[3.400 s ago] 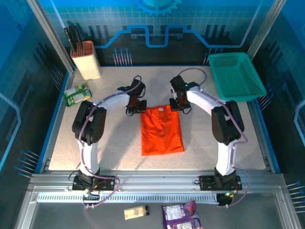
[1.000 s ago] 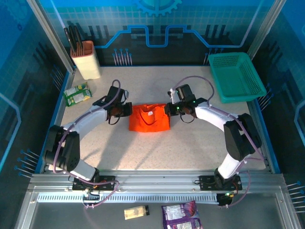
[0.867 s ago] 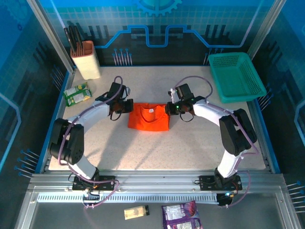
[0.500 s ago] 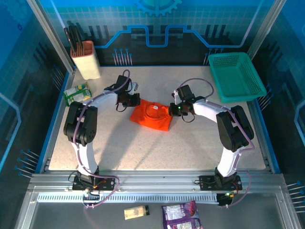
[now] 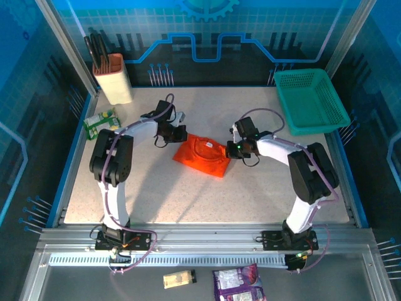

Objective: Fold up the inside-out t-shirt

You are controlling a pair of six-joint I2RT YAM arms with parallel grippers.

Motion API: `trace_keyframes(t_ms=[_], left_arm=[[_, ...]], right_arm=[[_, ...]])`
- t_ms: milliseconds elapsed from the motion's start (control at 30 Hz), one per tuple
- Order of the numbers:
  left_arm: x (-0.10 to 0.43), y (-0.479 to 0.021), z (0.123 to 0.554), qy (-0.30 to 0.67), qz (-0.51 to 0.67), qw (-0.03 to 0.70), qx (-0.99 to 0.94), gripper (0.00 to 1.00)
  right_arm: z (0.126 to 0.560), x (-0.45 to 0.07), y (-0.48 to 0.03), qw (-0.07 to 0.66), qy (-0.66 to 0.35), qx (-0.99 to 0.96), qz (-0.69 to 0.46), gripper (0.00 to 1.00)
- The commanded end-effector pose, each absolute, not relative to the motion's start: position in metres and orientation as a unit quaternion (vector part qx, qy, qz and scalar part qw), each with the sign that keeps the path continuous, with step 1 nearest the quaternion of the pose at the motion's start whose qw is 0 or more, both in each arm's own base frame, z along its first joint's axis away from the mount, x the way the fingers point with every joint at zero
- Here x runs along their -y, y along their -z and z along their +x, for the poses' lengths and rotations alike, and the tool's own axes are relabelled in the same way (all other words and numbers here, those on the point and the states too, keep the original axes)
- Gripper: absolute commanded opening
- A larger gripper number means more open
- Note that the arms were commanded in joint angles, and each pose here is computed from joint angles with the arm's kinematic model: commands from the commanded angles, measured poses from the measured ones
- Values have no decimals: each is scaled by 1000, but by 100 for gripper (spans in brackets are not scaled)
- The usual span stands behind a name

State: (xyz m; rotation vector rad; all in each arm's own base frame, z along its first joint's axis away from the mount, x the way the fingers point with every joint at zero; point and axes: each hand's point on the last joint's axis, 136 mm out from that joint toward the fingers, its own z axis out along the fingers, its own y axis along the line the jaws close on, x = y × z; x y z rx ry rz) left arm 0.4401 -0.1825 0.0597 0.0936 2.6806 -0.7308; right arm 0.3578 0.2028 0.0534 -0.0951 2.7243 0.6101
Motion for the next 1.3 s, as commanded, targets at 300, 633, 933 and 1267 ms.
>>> trace_keyframes(t_ms=[300, 633, 933, 1267], left_arm=[[230, -87, 451, 350, 73, 172, -918, 0], [211, -26, 468, 270, 32, 117, -955, 0], [177, -34, 417, 207, -15, 93, -974, 0], [153, -91, 387, 190, -43, 157, -968, 27]], right_arm=[[332, -171, -43, 161, -150, -975, -4, 0], [333, -160, -4, 128, -122, -984, 11, 0], [356, -179, -26, 133, -165, -975, -66, 7], [351, -197, -88, 137, -210, -964, -85, 31]])
